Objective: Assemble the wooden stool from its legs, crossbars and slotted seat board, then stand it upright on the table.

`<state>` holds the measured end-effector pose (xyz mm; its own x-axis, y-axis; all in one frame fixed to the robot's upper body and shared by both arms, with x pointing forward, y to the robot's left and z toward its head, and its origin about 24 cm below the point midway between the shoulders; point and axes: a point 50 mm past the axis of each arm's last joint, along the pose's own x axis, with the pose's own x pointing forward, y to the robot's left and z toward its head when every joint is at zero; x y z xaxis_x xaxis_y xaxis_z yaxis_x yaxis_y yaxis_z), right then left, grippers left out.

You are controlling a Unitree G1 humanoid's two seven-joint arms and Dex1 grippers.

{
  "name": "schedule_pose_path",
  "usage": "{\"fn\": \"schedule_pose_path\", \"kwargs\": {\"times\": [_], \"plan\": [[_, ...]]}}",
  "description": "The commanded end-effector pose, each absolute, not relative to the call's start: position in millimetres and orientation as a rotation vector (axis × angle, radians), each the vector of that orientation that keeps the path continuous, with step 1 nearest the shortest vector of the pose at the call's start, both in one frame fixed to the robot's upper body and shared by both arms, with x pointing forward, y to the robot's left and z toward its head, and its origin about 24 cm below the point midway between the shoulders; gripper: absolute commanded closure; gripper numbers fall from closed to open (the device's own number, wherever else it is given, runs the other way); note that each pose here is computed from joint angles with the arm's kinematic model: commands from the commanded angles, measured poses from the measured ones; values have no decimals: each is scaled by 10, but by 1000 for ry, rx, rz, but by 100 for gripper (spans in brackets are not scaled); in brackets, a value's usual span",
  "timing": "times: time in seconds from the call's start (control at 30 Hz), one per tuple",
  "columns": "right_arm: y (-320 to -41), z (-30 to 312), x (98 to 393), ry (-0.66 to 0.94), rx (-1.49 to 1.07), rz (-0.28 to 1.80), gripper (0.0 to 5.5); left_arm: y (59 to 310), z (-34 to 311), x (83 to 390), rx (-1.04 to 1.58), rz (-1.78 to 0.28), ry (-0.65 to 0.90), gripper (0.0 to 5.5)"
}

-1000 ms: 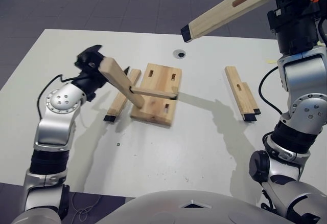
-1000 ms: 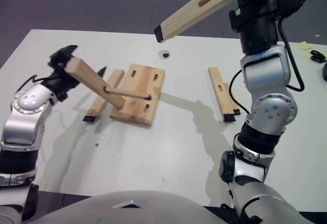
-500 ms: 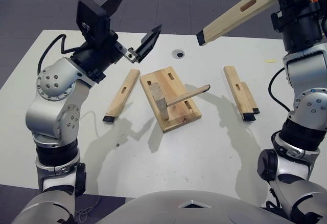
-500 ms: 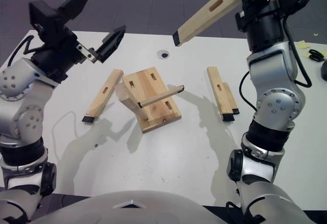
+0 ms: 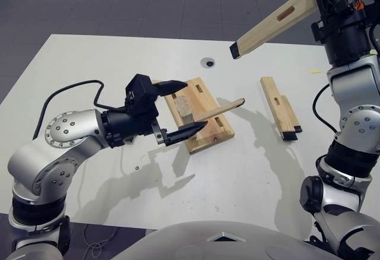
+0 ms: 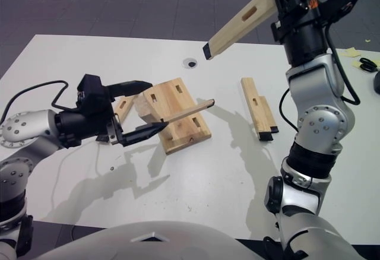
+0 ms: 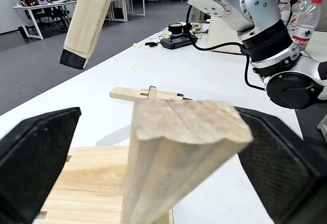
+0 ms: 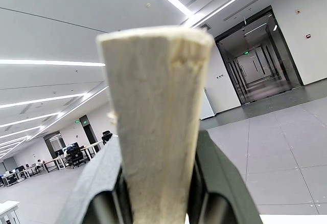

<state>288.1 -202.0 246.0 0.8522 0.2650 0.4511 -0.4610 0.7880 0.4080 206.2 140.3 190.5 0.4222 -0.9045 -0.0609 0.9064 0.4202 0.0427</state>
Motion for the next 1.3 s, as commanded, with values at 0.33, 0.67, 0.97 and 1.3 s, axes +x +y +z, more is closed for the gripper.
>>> {"fn": "schedule_pose_path", "kwargs": {"times": [0.33,0.67,0.97,1.3], "plan": [[-1995,2425,2910,-371,520,395,448,1395,2000,2025,95,-1222,23,279],[-1989,2332,2950,-318,428,361,448,1304,1794,2210,203,-1113,24,335],[-1884,2163,2990,-292,-30,405,448,1107,1579,2444,138,-1036,-24,345],[-1885,1607,2871,-172,-87,403,448,987,1481,2417,116,-1041,-27,346]]}}
